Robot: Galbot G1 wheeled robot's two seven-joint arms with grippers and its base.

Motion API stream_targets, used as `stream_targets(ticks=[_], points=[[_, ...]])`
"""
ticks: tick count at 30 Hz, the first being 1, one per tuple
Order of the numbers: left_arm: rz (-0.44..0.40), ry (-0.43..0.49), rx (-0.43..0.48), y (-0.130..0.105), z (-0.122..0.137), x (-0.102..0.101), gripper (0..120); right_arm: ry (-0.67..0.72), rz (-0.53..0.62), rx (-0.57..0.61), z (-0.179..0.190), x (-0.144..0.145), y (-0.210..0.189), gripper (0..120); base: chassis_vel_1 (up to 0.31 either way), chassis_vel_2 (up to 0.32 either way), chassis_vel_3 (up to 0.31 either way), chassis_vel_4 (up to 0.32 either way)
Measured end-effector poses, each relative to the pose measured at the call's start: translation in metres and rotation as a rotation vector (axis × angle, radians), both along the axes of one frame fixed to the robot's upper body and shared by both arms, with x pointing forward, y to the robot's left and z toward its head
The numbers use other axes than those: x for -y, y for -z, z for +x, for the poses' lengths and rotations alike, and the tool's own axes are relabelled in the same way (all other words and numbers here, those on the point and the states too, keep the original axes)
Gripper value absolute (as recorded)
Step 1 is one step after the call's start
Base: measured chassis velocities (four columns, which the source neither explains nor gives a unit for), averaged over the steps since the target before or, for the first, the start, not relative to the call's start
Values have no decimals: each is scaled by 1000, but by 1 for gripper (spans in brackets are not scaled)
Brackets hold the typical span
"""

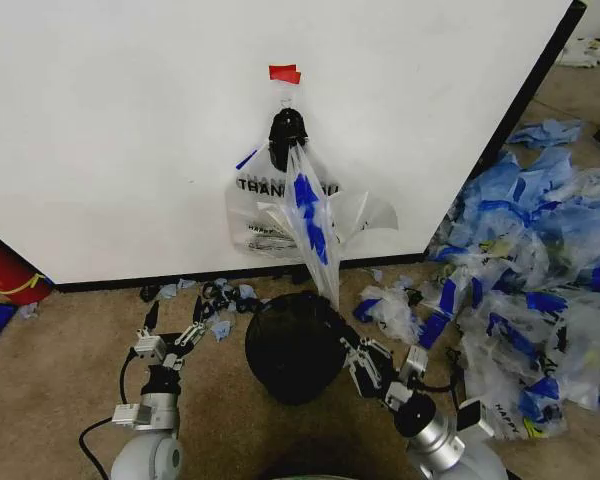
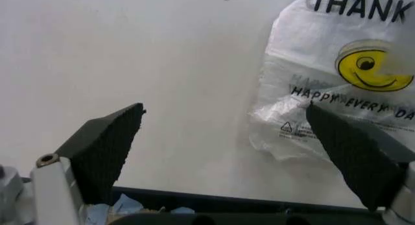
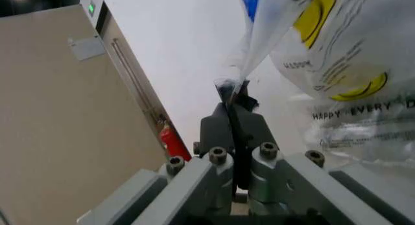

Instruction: Pick up the garbage bag from the wall and place it over the trash bin.

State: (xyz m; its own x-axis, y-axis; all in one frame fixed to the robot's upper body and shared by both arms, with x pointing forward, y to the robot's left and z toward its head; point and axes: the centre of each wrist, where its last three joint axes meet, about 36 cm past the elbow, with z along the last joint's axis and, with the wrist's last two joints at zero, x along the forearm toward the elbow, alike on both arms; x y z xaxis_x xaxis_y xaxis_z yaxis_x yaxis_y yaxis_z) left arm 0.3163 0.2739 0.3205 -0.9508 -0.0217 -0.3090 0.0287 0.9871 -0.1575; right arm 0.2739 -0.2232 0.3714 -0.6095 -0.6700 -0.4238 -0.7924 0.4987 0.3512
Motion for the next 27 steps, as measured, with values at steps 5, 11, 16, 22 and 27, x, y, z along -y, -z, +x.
stream_targets(ticks=[5,11,16,22,27], points=[[2,-1,6,-2,-2,0,99,-6,-9,-4,-14,1,9,0,0,0,0,0],[5,-2,12,-4,-5,-1,99,1,-15,5,-25,3,15,0,0,0,0,0],[7,-4,14,-4,-6,-1,99,12,-17,13,-35,12,19,0,0,0,0,0],[4,-5,13,-2,-6,1,99,24,-18,9,-47,18,28,0,0,0,0,0],[2,-6,12,-1,-6,2,99,32,-17,10,-54,21,33,0,0,0,0,0]])
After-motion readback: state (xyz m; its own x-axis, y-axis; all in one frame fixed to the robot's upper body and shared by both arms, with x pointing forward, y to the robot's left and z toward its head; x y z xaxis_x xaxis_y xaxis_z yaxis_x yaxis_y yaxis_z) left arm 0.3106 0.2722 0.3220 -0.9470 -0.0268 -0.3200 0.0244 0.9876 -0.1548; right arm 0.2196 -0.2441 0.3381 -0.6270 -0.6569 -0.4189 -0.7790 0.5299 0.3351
